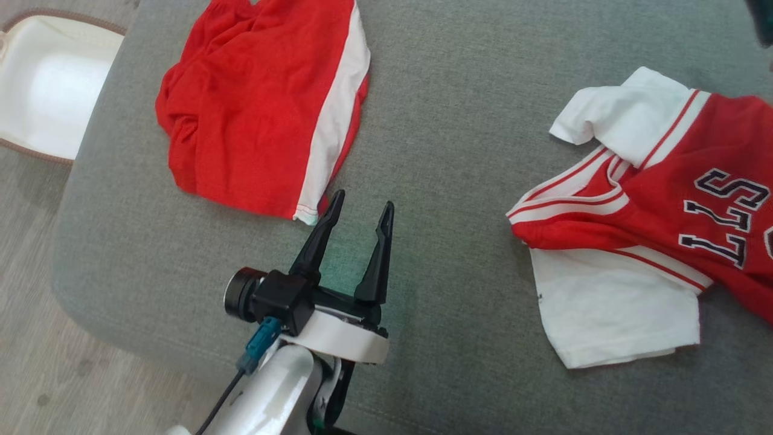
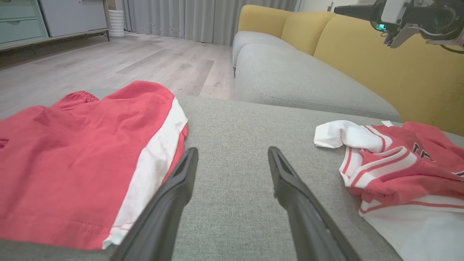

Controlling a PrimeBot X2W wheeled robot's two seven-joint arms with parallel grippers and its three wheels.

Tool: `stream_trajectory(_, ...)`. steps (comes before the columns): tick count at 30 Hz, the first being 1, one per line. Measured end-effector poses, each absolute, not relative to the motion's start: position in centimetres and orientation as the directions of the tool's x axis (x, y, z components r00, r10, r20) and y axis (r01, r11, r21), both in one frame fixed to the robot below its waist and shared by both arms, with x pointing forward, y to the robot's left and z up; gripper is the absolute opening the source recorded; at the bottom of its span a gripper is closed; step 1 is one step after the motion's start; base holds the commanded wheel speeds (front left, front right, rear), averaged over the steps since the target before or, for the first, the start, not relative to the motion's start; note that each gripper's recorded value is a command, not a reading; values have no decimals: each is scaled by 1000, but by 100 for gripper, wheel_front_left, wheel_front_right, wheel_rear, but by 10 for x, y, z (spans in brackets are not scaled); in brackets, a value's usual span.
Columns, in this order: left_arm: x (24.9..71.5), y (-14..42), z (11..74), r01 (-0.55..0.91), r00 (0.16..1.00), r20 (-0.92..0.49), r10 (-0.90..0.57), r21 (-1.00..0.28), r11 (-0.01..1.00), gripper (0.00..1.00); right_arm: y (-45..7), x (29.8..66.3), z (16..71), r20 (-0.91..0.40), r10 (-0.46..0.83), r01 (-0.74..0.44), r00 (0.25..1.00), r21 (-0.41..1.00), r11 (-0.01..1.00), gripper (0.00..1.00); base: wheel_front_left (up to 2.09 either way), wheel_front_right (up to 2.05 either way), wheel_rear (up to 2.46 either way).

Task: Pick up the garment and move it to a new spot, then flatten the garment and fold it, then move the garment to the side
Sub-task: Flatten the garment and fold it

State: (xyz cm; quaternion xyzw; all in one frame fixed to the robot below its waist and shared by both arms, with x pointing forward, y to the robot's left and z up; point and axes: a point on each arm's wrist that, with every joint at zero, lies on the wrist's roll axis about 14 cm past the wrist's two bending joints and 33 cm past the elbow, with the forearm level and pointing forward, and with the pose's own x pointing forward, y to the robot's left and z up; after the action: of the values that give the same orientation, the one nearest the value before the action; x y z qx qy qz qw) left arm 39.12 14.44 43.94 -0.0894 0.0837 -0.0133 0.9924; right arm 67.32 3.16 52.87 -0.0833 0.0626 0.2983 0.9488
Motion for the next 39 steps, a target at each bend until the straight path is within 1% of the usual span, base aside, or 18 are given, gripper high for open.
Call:
stream_trajectory(2,391,145,439,4,985,-167,-35,-181,983,100,33,672,522,-186,552,-576,813,-115,810,0,0,0,0)
stream_trajectory(3,391,145,439,3,985,-167,-35,-186,983,100,34,671,520,-189,553,-578,811,-116,808,67,0,0,0)
stream_trajectory(4,391,145,439,5,986,-165,-36,-187,982,100,34,669,518,-197,552,-578,810,-117,807,100,0,0,0)
stream_trajectory(8,393,140,445,21,988,-148,-50,-192,981,100,29,661,517,-215,545,-575,811,-116,810,100,0,0,0)
stream_trajectory(13,396,133,454,53,991,-115,-75,-181,982,100,10,647,514,-236,521,-554,820,-103,826,100,0,0,0)
stream_trajectory(18,399,127,468,88,993,-68,-101,-164,983,100,-22,624,514,-215,489,-511,845,-56,858,100,0,0,0)
stream_trajectory(22,395,120,474,116,991,-47,-125,-162,980,100,-55,605,522,-177,454,-470,873,-55,881,100,0,0,0)
stream_trajectory(23,395,120,474,116,991,-47,-125,-162,980,100,-55,605,522,-177,454,-470,873,-55,881,100,0,0,0)
stream_trajectory(31,383,96,479,188,980,-24,-196,-174,966,100,-123,545,509,-157,360,-366,920,-9,931,100,0,0,0)
stream_trajectory(35,377,82,484,235,971,-7,-240,-180,955,100,-155,512,499,-150,293,-290,944,44,956,100,0,0,0)
stream_trajectory(39,372,71,484,265,963,-5,-271,-181,947,100,-177,483,505,-85,235,-227,968,89,970,100,0,0,0)
